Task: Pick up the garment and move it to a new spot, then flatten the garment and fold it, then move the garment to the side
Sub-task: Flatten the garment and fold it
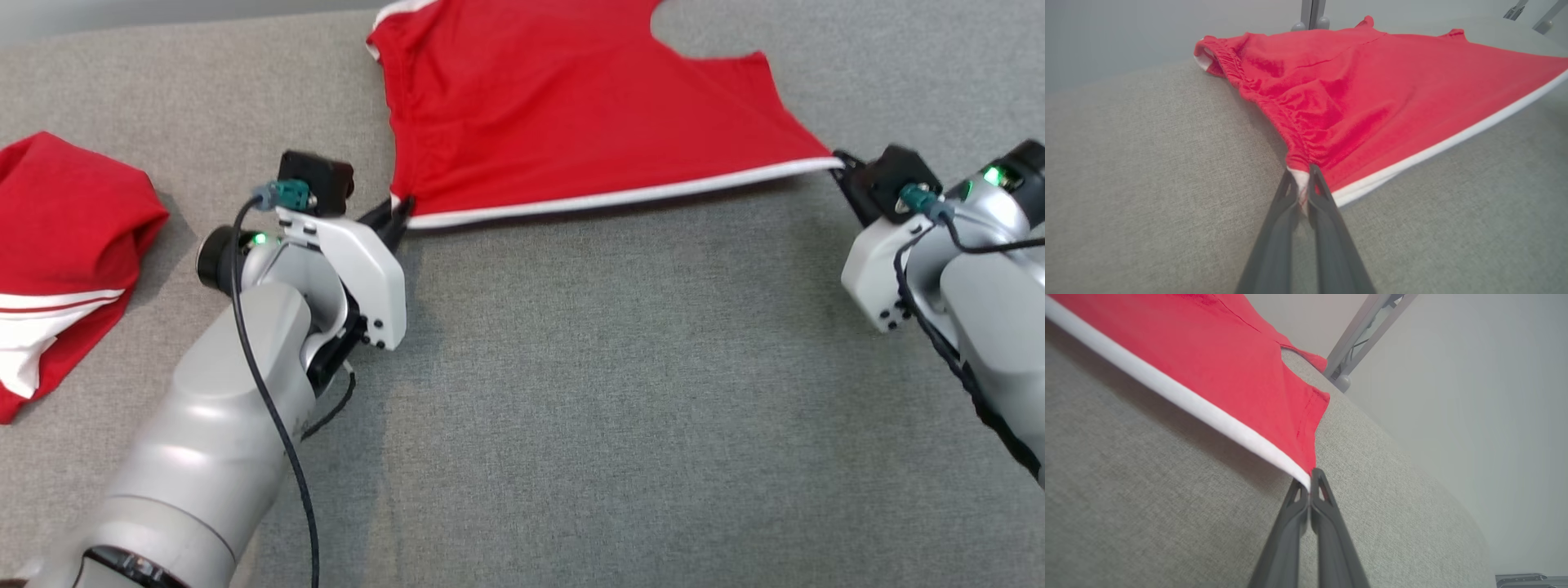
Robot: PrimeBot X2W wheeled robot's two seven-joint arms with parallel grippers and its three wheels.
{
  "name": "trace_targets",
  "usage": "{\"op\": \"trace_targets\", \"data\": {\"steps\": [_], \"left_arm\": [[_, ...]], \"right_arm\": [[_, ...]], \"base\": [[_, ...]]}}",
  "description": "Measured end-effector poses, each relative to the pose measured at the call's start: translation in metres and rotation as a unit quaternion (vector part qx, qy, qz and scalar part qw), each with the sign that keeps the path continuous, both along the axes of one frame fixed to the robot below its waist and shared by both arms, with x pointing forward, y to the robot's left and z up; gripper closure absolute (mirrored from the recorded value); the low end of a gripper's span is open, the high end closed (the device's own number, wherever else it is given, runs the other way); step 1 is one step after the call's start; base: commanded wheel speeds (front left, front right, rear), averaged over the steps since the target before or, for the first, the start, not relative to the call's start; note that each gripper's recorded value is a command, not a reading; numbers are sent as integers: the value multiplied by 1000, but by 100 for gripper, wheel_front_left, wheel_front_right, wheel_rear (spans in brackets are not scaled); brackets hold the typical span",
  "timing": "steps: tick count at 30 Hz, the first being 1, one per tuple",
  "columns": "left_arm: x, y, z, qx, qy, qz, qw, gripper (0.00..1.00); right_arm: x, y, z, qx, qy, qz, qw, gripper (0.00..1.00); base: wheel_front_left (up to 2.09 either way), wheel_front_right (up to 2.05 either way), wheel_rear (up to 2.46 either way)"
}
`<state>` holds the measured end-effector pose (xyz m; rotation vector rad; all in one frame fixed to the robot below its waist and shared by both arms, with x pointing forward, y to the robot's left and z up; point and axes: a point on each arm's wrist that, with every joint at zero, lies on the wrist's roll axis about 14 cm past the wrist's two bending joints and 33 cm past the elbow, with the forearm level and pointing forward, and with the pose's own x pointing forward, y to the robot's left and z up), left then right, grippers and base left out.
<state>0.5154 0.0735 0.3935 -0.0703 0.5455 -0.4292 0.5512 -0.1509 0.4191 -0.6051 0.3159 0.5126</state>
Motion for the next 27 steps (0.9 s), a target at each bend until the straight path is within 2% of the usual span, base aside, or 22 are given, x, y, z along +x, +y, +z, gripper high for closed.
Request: {"op": "trace_targets", "data": {"steps": [7, 12, 18, 27], "left_arm": [[-28, -7, 0, 0, 13, -18, 1000, 100], [-50, -14, 2, -24, 28, -21, 999, 100], [-82, -18, 2, -54, 56, -29, 997, 100], [-134, -26, 6, -106, 99, -47, 988, 100]], "right_arm": [[-31, -13, -9, -26, 46, -3, 999, 100], [-54, -26, -10, -41, 82, 0, 996, 100], [-79, -25, 9, -1, 119, 3, 993, 100], [-141, -41, 17, -8, 206, -6, 978, 100]], "base": [[0, 0, 0], [0, 0, 0], [0, 0, 0], [0, 0, 0]]}}
